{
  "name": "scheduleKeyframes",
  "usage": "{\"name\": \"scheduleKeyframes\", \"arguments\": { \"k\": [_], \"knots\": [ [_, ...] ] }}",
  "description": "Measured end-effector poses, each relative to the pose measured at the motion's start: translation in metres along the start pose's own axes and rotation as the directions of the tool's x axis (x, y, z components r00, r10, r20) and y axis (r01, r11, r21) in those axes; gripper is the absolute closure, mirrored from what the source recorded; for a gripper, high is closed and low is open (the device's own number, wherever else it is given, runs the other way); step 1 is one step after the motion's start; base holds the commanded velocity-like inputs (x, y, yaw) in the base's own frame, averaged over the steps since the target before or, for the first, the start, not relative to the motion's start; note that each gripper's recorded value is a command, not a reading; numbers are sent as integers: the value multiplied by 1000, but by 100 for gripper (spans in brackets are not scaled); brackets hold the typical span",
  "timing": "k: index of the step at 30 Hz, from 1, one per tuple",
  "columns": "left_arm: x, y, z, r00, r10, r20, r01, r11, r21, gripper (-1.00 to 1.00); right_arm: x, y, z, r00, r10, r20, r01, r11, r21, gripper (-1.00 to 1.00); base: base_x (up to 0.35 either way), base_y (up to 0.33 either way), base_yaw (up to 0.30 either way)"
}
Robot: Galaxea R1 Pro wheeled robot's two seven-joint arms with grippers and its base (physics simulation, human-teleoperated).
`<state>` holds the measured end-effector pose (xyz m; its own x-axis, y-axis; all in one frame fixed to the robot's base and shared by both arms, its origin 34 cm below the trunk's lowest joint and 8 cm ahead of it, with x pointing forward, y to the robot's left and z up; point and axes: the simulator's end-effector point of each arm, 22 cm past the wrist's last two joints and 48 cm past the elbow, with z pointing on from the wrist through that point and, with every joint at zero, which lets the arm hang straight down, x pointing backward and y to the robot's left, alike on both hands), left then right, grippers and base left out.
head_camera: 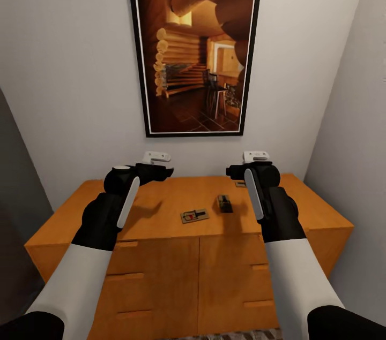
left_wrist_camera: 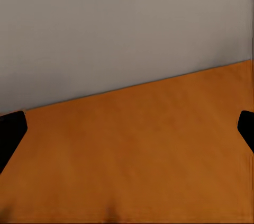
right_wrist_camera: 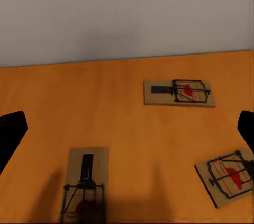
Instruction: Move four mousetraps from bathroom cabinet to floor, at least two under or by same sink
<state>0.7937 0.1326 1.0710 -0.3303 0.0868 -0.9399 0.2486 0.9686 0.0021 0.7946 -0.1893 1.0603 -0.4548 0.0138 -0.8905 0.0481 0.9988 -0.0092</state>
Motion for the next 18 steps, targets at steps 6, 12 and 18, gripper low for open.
{"name": "scheduleKeyframes", "arguments": {
  "k": [6,12,18],
  "knots": [
    [4,0,2,1000,-1,-9,1,1000,0,-100,1,0,0,1000,0,-2,0,1000,0,-100,-96,29,0],
    [5,1,3,1000,-1,-11,1,1000,-2,-100,1,0,0,1000,0,-4,0,1000,0,-100,-30,9,0],
    [5,1,3,1000,0,-12,0,1000,-2,-100,2,1,1,1000,0,-6,0,1000,-2,-100,-10,3,0]
  ]
}}
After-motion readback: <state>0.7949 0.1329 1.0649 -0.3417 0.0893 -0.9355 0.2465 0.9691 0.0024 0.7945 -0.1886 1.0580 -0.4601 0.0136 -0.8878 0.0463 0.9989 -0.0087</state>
